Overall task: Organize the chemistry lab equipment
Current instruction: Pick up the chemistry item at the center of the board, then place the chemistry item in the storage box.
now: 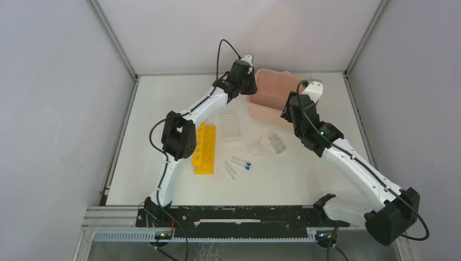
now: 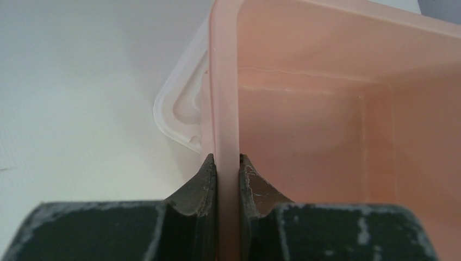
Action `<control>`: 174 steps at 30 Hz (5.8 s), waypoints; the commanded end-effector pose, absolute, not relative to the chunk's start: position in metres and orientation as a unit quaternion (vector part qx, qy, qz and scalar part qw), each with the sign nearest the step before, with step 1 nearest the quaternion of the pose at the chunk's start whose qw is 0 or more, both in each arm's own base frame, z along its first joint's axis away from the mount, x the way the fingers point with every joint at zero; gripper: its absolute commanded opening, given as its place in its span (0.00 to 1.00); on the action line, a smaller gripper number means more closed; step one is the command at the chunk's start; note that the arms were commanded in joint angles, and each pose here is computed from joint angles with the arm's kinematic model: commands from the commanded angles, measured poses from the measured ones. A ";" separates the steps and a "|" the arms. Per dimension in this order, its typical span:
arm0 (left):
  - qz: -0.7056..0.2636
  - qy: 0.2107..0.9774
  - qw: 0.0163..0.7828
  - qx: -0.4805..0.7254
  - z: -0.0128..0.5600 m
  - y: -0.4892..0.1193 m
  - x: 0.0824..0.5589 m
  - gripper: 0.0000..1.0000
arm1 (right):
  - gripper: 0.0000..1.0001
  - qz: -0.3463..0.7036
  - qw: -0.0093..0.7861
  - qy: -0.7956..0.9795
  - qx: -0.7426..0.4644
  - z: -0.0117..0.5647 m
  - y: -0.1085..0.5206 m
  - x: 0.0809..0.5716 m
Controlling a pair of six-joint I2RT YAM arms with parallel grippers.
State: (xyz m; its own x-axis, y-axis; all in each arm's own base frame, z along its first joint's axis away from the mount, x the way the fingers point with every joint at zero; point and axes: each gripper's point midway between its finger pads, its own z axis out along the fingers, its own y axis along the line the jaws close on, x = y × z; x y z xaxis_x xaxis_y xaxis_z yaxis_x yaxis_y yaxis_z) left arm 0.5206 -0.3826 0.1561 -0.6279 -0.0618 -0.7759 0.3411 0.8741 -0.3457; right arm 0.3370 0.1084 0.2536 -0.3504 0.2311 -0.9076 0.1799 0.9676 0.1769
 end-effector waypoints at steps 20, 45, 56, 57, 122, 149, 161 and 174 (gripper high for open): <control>-0.283 0.854 0.436 -0.007 0.204 -0.356 0.528 0.00 | 0.61 -0.012 0.374 0.927 -0.025 0.131 0.156 0.322; -0.247 0.862 0.444 -0.011 0.183 -0.333 0.539 0.00 | 0.64 -0.039 0.280 0.957 -0.068 0.085 0.153 0.344; -0.251 0.864 0.435 -0.021 0.184 -0.327 0.539 0.00 | 0.71 -0.022 0.229 0.969 -0.087 0.076 0.149 0.329; -0.251 0.864 0.436 -0.021 0.185 -0.326 0.540 0.00 | 0.71 -0.022 0.224 0.970 -0.089 0.075 0.149 0.327; -0.218 0.881 0.417 -0.040 0.153 -0.305 0.550 0.00 | 0.69 -0.044 0.192 0.977 -0.078 0.032 0.145 0.307; -0.181 0.892 0.412 -0.035 0.140 -0.290 0.539 0.00 | 0.05 -0.033 0.266 0.961 -0.072 0.094 0.154 0.291; -0.186 0.878 0.440 0.009 0.161 -0.299 0.520 0.00 | 0.04 0.024 0.407 0.912 -0.051 0.206 0.165 0.298; -0.205 0.852 0.474 0.086 0.201 -0.335 0.488 0.00 | 0.05 0.033 0.490 0.870 -0.041 0.262 0.170 0.337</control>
